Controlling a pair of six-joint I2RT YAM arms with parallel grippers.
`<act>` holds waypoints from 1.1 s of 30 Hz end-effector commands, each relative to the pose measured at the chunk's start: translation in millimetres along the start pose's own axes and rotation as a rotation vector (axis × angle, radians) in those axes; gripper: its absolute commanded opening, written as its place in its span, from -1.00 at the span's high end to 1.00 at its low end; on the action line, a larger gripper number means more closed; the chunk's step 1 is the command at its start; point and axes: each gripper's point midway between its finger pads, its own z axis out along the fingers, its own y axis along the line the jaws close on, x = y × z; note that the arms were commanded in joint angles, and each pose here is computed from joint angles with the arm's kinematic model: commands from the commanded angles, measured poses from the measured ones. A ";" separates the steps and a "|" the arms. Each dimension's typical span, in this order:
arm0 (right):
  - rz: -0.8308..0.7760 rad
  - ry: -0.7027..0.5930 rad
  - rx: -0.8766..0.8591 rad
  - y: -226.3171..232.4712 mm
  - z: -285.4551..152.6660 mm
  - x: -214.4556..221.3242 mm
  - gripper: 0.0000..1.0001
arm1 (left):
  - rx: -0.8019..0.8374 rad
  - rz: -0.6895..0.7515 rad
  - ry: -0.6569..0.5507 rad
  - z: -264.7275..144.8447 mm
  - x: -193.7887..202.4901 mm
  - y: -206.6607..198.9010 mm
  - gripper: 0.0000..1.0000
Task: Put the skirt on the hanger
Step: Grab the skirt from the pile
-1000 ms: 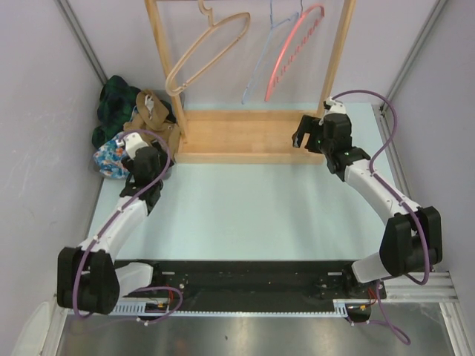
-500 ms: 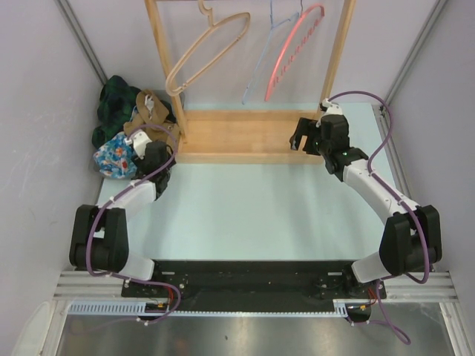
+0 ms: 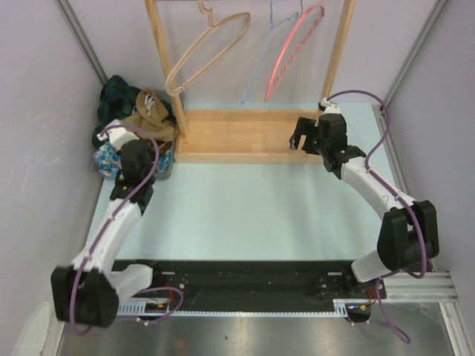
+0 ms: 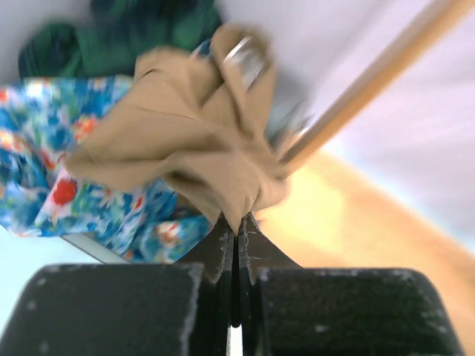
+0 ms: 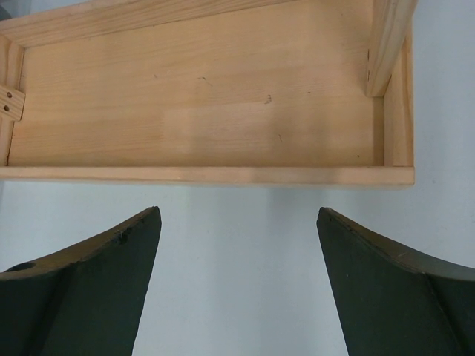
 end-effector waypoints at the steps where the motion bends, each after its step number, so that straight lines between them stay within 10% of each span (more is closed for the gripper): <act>1: 0.009 -0.064 -0.030 12.9 -3.2 -28.4 -0.82 | 0.150 -0.046 -0.102 -50.1 -40.1 -15.8 0.99; 33: -0.005 -0.247 -0.184 52.3 -112.7 -93.1 -0.93 | 1.229 -0.095 -0.273 -334.1 -240.5 -148.7 0.99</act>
